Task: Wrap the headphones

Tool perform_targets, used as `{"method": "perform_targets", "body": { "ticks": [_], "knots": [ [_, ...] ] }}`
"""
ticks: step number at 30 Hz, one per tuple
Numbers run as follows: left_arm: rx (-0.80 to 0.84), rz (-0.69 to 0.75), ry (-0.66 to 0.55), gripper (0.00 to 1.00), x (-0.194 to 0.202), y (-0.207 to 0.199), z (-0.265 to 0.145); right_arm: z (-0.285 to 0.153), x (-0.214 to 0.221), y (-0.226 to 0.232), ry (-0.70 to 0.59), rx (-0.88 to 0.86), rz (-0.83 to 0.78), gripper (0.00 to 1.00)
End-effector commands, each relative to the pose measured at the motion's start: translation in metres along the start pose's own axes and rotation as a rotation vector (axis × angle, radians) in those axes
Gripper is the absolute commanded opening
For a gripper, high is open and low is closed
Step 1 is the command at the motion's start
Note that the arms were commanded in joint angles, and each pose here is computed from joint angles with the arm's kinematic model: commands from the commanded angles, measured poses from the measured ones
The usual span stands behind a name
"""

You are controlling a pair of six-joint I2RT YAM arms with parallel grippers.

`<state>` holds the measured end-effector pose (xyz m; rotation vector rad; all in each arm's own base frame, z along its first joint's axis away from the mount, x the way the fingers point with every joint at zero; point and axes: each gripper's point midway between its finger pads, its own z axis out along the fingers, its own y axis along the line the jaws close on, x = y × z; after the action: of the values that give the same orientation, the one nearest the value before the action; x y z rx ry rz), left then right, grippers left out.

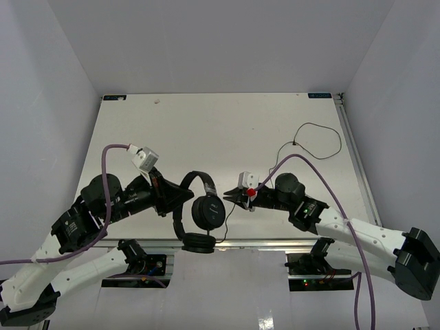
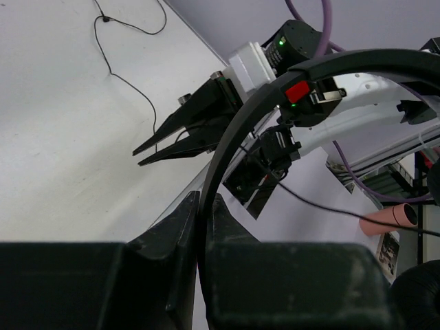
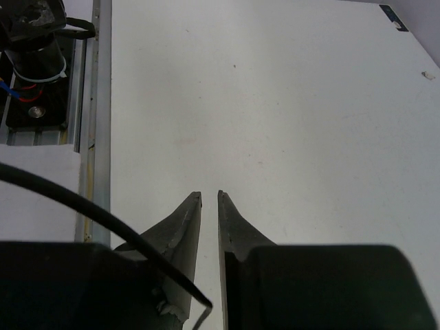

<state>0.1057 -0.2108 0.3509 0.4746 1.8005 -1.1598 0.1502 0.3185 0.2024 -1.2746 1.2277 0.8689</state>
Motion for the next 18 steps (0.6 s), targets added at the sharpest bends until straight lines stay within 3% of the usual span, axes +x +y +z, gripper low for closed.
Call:
{"method": "perform_targets", "body": {
  "ticks": [1, 6, 12, 18],
  "knots": [
    [0.123, -0.023, -0.004, 0.00, -0.001, -0.021, 0.009, 0.012, -0.027, -0.006, -0.093, -0.005, 0.002, 0.30],
    [0.156, -0.033, -0.006, 0.00, -0.001, -0.026, 0.012, 0.014, -0.020, -0.004, -0.107, -0.006, 0.013, 0.31],
    [0.239, -0.040, 0.021, 0.00, 0.005, -0.039, 0.012, 0.022, -0.009, -0.013, -0.077, 0.034, 0.026, 0.10],
    [0.330, -0.027, 0.133, 0.00, 0.026, -0.049, 0.016, 0.033, -0.027, -0.042, -0.074, 0.116, 0.015, 0.08]
  ]
}}
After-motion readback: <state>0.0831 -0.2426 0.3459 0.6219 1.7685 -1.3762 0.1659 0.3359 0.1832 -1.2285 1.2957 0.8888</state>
